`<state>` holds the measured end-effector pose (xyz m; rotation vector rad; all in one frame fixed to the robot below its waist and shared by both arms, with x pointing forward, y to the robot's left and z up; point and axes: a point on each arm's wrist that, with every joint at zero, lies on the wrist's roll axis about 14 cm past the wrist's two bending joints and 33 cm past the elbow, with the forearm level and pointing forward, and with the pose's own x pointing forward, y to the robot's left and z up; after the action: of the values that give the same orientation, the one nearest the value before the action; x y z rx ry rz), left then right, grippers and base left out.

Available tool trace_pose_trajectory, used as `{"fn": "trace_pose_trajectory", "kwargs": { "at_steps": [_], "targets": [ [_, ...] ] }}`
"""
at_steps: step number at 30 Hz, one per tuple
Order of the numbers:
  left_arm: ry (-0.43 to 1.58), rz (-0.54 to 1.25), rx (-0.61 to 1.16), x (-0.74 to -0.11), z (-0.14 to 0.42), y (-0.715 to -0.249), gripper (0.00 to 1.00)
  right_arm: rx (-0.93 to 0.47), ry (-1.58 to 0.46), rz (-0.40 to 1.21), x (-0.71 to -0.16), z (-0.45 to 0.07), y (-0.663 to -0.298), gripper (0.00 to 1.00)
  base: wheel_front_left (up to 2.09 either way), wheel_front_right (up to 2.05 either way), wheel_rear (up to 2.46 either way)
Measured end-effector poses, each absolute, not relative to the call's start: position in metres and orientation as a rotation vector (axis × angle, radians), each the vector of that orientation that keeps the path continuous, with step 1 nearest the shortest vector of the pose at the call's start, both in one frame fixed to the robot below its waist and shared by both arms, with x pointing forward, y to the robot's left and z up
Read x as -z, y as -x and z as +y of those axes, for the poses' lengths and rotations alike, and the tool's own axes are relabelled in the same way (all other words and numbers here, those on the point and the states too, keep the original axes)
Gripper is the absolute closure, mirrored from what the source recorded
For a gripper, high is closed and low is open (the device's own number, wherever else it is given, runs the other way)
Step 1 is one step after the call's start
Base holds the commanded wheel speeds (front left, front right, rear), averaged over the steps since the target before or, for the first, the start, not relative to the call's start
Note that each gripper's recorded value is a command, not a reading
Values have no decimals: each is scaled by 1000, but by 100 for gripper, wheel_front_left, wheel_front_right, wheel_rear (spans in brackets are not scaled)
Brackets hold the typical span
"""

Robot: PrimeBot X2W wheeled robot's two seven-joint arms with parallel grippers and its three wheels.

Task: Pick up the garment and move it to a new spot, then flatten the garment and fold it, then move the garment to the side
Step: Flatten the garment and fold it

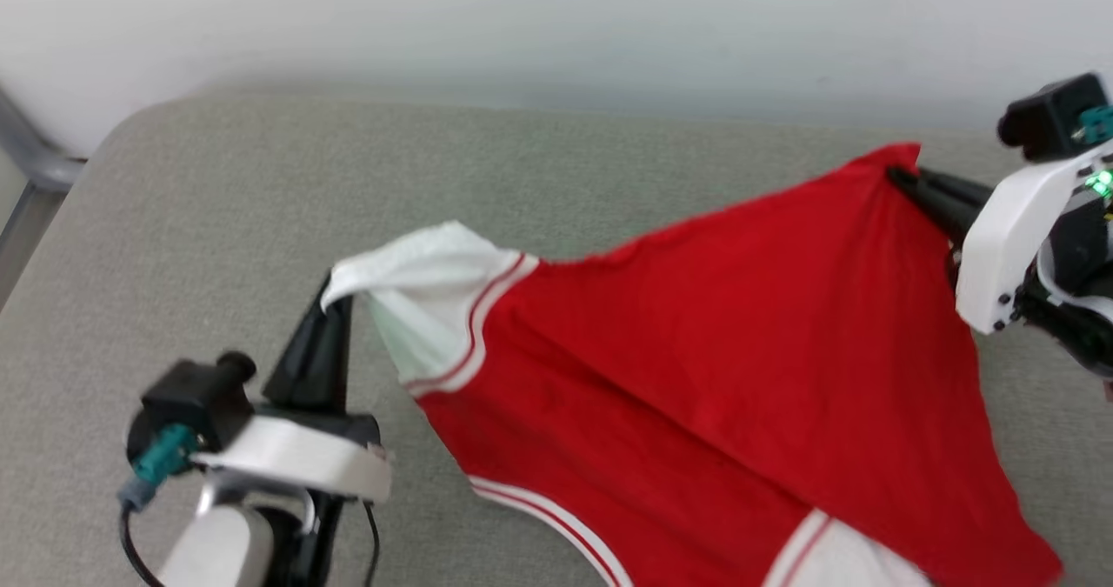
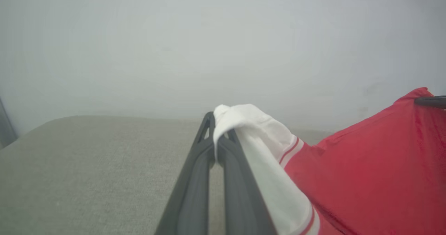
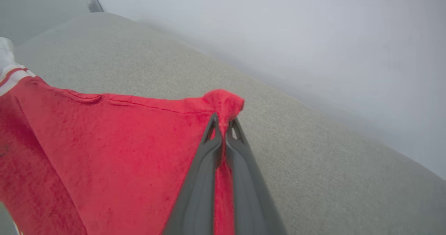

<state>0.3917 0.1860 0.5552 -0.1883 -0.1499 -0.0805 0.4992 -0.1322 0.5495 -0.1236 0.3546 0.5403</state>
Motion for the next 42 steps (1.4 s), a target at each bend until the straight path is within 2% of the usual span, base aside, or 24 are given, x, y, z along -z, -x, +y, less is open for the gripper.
{"fn": "trace_pose_trajectory", "kwargs": {
  "at_steps": [9, 15, 33, 38, 42],
  "targets": [
    [96, -414, 187, -665, 168, -424, 100, -461, 51, 85, -632, -155, -498, 100, 0, 0, 0],
    [30, -553, 238, -727, 159, -456, 100, -419, 39, -19, -667, -164, -519, 100, 0, 0, 0],
    [-143, -810, 335, -836, 121, -600, 100, -256, 37, -310, -755, -188, -654, 100, 0, 0, 0],
    [-169, -823, 336, -843, 113, -633, 100, -214, 51, -374, -770, -194, -684, 100, 0, 0, 0],
    [-185, -794, 326, -836, 114, -656, 100, -199, 62, -374, -762, -197, -704, 100, 0, 0, 0]
  ]
}}
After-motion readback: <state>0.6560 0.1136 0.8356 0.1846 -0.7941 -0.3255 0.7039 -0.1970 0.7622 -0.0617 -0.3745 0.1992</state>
